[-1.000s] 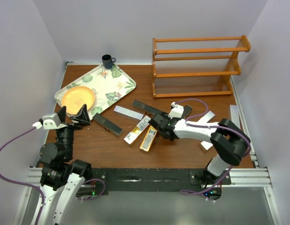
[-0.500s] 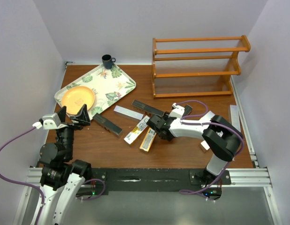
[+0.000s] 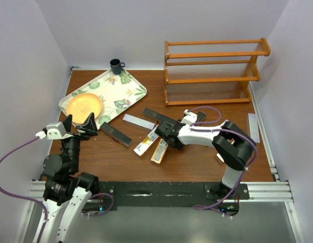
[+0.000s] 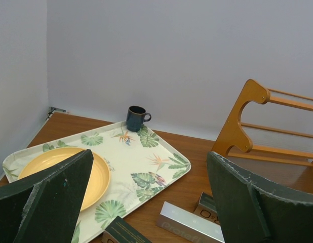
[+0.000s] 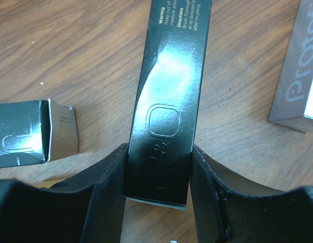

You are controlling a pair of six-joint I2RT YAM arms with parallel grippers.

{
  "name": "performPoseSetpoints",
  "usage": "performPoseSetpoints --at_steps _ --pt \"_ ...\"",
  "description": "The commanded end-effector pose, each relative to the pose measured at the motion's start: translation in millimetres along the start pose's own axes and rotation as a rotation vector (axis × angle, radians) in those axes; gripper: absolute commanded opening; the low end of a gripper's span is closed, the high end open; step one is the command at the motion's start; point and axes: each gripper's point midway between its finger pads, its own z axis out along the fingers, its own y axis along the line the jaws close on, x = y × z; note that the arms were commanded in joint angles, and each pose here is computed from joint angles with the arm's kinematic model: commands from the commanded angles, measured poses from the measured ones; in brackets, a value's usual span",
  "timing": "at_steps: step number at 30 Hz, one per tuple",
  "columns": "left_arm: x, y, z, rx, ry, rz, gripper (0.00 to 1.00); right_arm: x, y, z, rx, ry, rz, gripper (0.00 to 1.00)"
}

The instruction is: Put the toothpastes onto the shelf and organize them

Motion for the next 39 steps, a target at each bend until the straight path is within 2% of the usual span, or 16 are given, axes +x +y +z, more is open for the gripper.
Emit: performPoseSetpoints --at_steps 1,9,17,22,29,39 --pt "-9 -3 2 0.005 -0.020 -0.020 1.00 -21 -5 -2 0.024 -0.092 0.023 0.39" --pt "-10 -3 1 0.007 -0.021 -0.021 1.00 -44 -10 -14 -0.091 -0.137 -0.104 0.26" --pt "-10 -4 1 0.011 -0.021 -0.023 1.00 -101 -8 -26 -0.312 -0.236 -0.198 0.20" --pt "-12 -5 -1 0.016 -0.030 -0.028 1.00 -131 -16 -9 -0.385 -0.223 -0.220 0.19" --pt "-16 -7 -5 0.029 -0.043 -0.038 1.00 -158 -14 12 -0.501 -0.247 -0.340 0.19" --pt "-13 -16 -6 0.072 -0.027 -0.050 1.00 -189 -33 76 -0.466 -0.219 -0.386 0.18"
